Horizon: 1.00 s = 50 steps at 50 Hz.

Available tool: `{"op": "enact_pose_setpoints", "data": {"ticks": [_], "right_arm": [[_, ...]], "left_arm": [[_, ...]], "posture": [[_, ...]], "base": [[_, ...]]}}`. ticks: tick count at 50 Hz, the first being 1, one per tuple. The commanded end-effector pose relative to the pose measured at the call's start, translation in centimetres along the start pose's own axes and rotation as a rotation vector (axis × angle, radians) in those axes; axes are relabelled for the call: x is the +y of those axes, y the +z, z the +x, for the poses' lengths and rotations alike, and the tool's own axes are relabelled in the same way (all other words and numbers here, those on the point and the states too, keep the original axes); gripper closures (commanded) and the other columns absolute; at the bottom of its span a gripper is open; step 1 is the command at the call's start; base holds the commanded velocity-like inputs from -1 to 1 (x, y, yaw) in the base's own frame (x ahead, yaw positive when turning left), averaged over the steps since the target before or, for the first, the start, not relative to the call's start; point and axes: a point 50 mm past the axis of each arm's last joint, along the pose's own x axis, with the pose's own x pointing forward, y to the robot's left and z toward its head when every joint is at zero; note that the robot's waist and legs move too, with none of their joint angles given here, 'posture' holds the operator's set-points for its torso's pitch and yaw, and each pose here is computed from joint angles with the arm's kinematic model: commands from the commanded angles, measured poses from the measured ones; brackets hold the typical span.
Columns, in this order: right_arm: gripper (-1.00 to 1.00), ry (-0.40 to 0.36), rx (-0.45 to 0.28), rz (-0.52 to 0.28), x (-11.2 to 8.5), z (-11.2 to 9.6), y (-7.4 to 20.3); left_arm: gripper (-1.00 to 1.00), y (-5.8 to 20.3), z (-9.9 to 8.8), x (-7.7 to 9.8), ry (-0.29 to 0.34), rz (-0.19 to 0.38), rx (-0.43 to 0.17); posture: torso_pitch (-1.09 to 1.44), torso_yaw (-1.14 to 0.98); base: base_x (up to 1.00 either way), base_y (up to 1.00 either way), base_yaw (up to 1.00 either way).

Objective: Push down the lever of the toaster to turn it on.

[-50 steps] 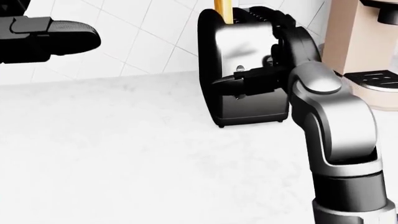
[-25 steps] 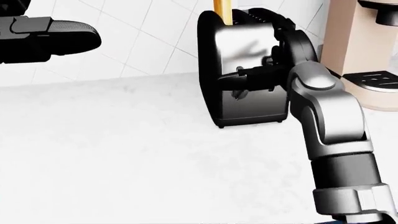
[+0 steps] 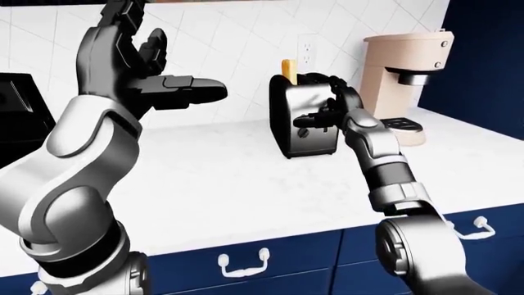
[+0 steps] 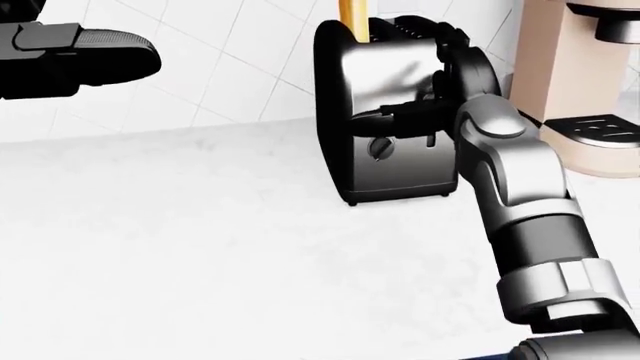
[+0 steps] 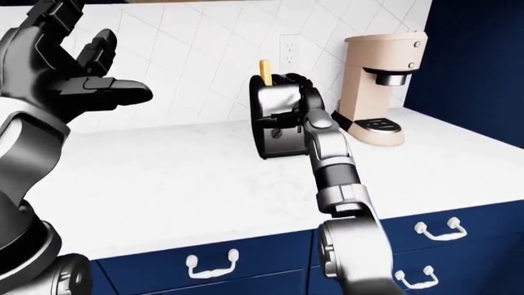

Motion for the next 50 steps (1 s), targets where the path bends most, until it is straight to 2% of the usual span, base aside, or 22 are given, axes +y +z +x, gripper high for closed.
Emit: {"op": "enact_pose_setpoints", "data": {"ticks": [1,16,23,31,50], "right_arm": [[-1.00,0.004,-0.089,0.003,0.0,-0.1,2.3],[-1.00,0.012,-0.074,0.006,0.4,0.2,1.7],[-1.00,0.014,-0.031,-0.027,0.3,0.2,1.4],[-1.00,0.008,0.016,-0.025,0.2,0.3,0.7],[-1.00,0.004,0.051,-0.022,0.2,0.4,-0.7]], "left_arm": [[-1.00,1.4,-0.1,0.0,0.002,-0.003,-0.065],[-1.00,1.4,-0.1,0.0,0.002,-0.004,-0.065],[-1.00,1.4,-0.1,-0.1,0.001,-0.005,-0.064],[-1.00,1.2,0.0,-0.1,0.001,-0.003,-0.061],[-1.00,1.3,-0.1,0.0,0.002,-0.005,-0.064]], "posture": [[-0.50,0.00],[-0.50,0.00],[-0.50,0.00],[-0.50,0.00],[-0.50,0.00]], "base": [[0.00,0.00,0.00],[0.00,0.00,0.00],[0.00,0.00,0.00],[0.00,0.00,0.00],[0.00,0.00,0.00]]}}
